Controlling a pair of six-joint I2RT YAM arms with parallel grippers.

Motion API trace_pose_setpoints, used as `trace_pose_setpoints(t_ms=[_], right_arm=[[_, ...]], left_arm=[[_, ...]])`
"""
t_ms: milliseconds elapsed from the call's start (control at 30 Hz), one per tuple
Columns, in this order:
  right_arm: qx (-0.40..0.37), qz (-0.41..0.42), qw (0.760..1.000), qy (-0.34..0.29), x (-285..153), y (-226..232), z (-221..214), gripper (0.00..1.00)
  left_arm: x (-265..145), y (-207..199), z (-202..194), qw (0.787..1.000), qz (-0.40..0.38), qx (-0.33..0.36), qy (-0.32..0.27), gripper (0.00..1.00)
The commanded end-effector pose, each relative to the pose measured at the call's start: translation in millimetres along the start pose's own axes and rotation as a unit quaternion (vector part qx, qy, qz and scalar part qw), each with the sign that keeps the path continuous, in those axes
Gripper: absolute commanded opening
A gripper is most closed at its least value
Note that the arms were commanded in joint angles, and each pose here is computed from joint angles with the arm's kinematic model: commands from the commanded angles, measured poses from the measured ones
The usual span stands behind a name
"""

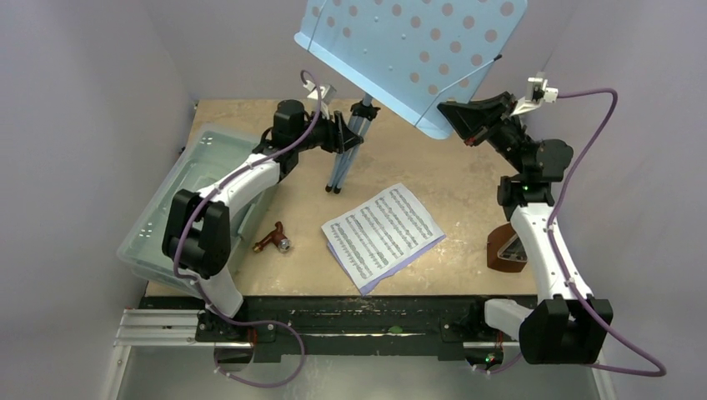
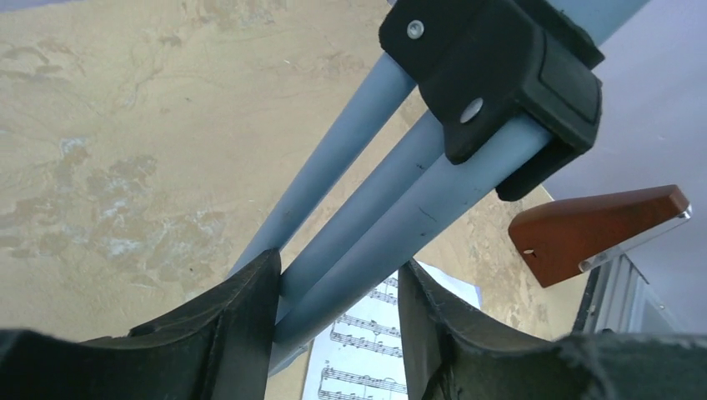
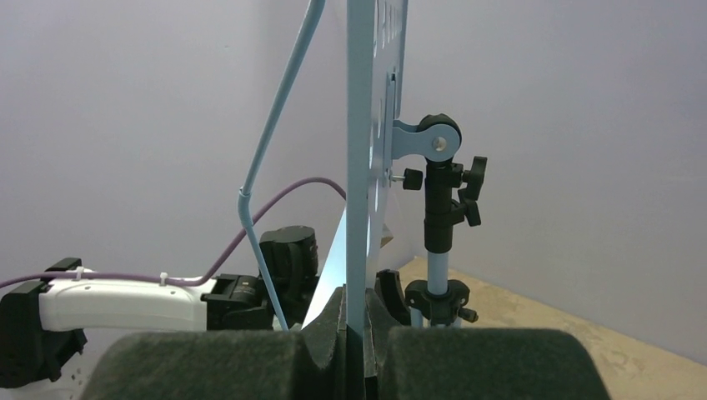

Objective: Set up the instrument practice props

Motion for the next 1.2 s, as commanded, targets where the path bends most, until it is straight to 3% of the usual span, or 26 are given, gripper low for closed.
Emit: trace_pose_setpoints(t_ms=[0,300,467,700,967,1000,1067,1167], right_arm=[[-0.108,0.1,0.988,-0.055,10,67,42,0.0],[-0.12,0.112,0.986,-0.039,16,74,33,0.0],[-0.13,0.113,0.985,-0.03,16,76,33,0.0],[-0.127,0.112,0.985,-0.02,17,74,28,0.0],[-0.123,0.128,0.984,-0.028,17,88,29,0.0],[-0.122,0.128,0.984,-0.03,17,90,30,0.0],[-0.121,0.128,0.984,-0.03,16,93,32,0.0],[-0.129,0.129,0.983,-0.026,16,94,32,0.0]], left_arm=[[-17,-14,24,0.998,0.002,0.023,-0.063,0.43],[-25,-15,25,0.995,0.01,0.044,-0.093,0.38],[-32,-21,26,0.99,-0.009,0.07,-0.12,0.23],[-59,-26,32,0.971,0.015,0.115,-0.21,0.04],[-62,-23,35,0.967,0.031,0.109,-0.227,0.0],[-60,-23,35,0.97,0.031,0.104,-0.216,0.07],[-54,-23,36,0.978,0.027,0.087,-0.189,0.32],[-54,-29,47,0.983,-0.002,0.058,-0.172,0.52]])
Point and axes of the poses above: each gripper's point midway between its finger pads, its own x axis out along the fingers, its own y axis along the line the jaws close on, z = x × y, the point moved 6 cm from there along -x, back along the fingers, and after that the axes turned 3 degrees about x, right-handed, at the moved point
